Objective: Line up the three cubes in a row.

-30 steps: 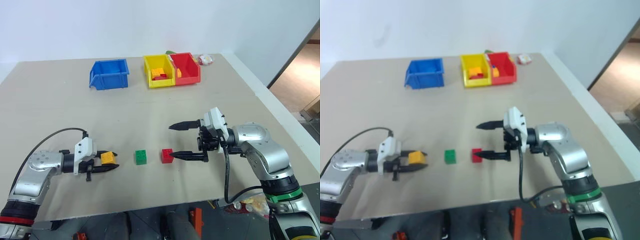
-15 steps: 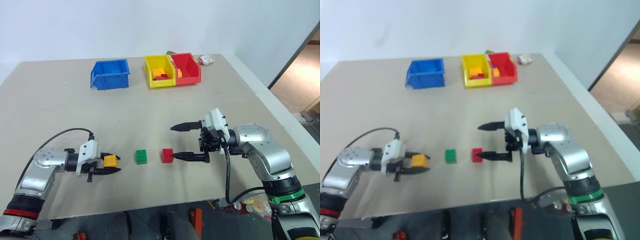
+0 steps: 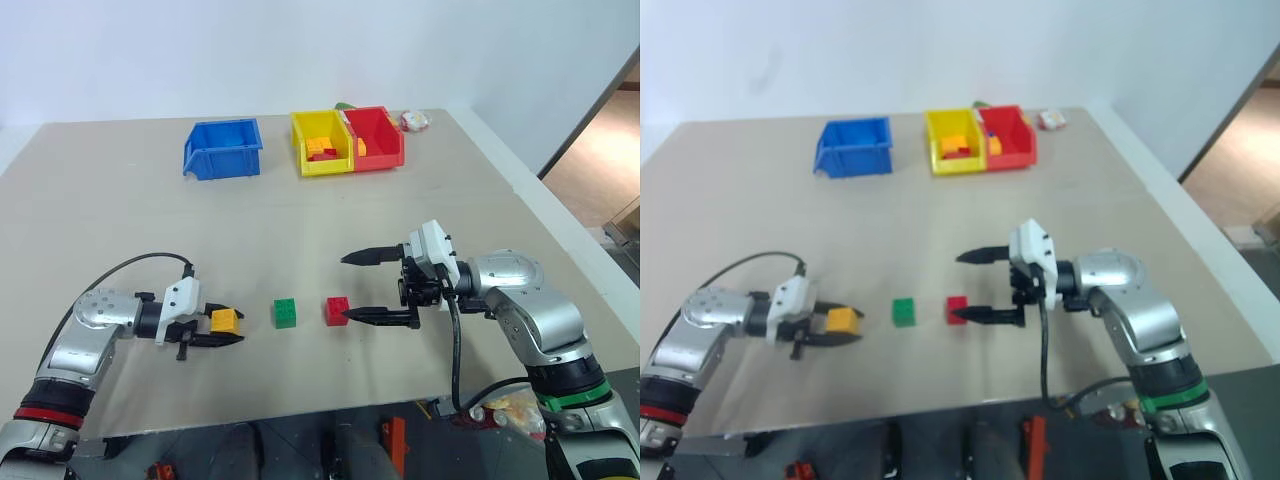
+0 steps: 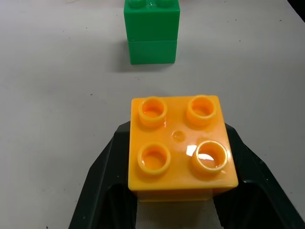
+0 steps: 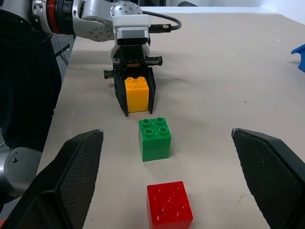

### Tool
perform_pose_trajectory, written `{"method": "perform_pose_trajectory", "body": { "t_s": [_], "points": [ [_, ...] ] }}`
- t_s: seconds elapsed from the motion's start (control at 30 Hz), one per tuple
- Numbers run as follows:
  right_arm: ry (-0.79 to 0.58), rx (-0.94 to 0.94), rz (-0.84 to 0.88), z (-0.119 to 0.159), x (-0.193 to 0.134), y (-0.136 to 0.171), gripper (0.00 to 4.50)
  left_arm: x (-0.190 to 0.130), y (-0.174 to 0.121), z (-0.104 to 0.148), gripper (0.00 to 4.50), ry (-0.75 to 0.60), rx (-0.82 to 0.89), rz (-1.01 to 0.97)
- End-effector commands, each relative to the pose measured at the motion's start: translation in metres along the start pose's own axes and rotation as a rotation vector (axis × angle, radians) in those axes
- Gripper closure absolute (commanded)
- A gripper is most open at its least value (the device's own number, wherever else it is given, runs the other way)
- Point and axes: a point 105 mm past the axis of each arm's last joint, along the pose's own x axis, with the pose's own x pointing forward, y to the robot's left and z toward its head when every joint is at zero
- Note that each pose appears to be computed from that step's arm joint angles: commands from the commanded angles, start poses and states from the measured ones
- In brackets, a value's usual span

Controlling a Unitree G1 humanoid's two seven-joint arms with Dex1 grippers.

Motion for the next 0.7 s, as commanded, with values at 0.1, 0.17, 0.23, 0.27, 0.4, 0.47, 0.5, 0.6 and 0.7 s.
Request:
{"method": "perform_pose_trajectory", "body": {
  "t_s": [0.1, 0.17, 0.23, 0.27, 0.4, 0.47, 0.5, 0.6, 0.7],
  "points": [
    [-0.028, -0.039, -0.008, 0.014, -0.002, 0.0, 0.0, -0.01, 0.005, 0.013, 0.45, -0.005, 0.012, 0.018],
    [-0.031, -0.037, -0.012, 0.014, -0.003, 0.0, 0.0, -0.017, 0.005, 0.019, 0.07, -0.012, 0.007, 0.036],
    [-0.033, -0.037, -0.014, 0.015, -0.003, 0.0, 0.0, -0.023, 0.005, 0.026, 0.07, -0.025, 0.0, 0.054],
    [-0.037, -0.039, -0.017, 0.016, -0.004, 0.0, 0.0, -0.027, 0.003, 0.032, 0.07, -0.032, -0.006, 0.063],
    [-0.059, -0.047, -0.038, 0.024, -0.008, -0.003, 0.0, -0.047, -0.003, 0.051, 0.07, -0.045, -0.052, 0.11],
    [-0.068, -0.05, -0.055, 0.028, -0.011, -0.005, 0.0, -0.054, -0.003, 0.062, 0.07, -0.072, -0.085, 0.152],
    [-0.074, -0.052, -0.067, 0.03, -0.013, -0.007, 0.0, -0.057, -0.001, 0.069, 0.07, -0.098, -0.103, 0.185],
    [-0.093, -0.043, -0.11, 0.035, -0.02, -0.014, 0.0, -0.068, 0.01, 0.083, 0.07, -0.183, -0.145, 0.32],
    [-0.077, -0.045, -0.195, 0.029, -0.03, -0.027, 0.0, -0.086, 0.045, 0.081, 0.07, -0.245, -0.098, 0.637]
  ]
}}
